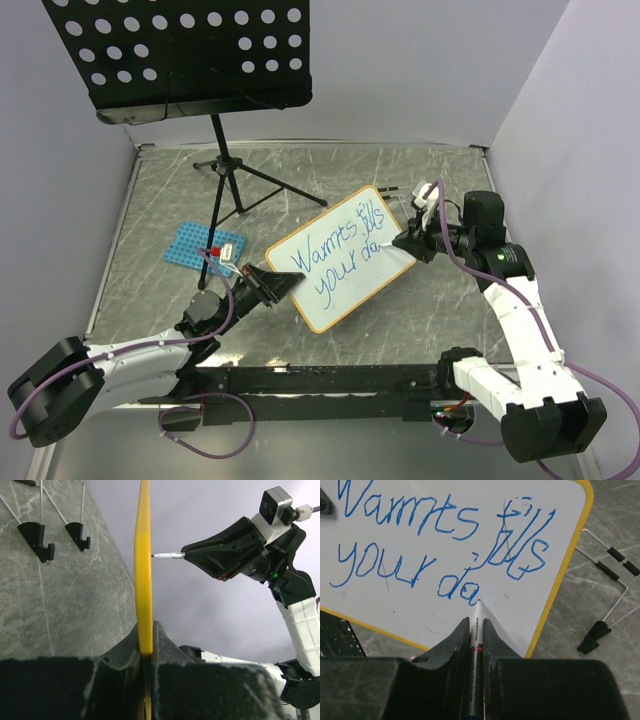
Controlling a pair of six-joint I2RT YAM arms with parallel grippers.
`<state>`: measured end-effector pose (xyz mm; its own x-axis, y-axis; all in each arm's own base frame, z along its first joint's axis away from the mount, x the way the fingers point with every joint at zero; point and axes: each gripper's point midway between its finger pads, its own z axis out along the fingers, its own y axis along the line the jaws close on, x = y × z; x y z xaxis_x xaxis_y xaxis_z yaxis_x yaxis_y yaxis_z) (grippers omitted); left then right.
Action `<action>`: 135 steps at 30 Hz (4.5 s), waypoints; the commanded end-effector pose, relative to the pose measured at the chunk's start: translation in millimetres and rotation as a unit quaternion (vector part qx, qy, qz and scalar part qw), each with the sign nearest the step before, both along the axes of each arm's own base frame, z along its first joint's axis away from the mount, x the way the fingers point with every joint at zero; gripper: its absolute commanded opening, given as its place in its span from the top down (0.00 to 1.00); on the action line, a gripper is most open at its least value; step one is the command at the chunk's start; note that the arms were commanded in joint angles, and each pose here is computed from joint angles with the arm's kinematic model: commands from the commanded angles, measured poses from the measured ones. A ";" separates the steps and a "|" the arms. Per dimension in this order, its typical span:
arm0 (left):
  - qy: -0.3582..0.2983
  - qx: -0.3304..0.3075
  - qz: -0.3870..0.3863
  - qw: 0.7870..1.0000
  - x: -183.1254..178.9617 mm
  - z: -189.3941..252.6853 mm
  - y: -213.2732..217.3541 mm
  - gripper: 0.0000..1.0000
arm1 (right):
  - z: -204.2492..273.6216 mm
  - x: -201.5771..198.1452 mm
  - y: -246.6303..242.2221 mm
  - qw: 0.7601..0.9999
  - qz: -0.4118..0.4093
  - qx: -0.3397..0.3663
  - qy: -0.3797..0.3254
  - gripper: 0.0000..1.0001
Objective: Write a sentence on the whiteboard
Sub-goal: Write a sentence on the whiteboard, then put down the whiteboard on the whiteboard stand.
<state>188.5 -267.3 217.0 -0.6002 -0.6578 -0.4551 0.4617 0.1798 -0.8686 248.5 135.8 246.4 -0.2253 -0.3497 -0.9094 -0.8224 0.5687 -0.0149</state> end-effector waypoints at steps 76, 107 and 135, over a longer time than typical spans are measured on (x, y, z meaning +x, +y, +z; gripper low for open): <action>-0.083 -0.105 0.001 0.991 -7.2 74.9 12.6 0.99 | -31.1 -31.4 9.3 0.996 0.071 -0.002 0.047 1.00; -0.078 -0.096 0.004 0.992 -12.2 61.5 20.7 0.99 | 60.8 -7.8 -15.4 0.995 -0.004 0.083 -0.062 1.00; -0.084 -0.103 -0.010 0.991 -14.3 67.8 17.4 0.99 | 40.6 18.7 -25.9 0.996 -0.027 0.075 -0.037 1.00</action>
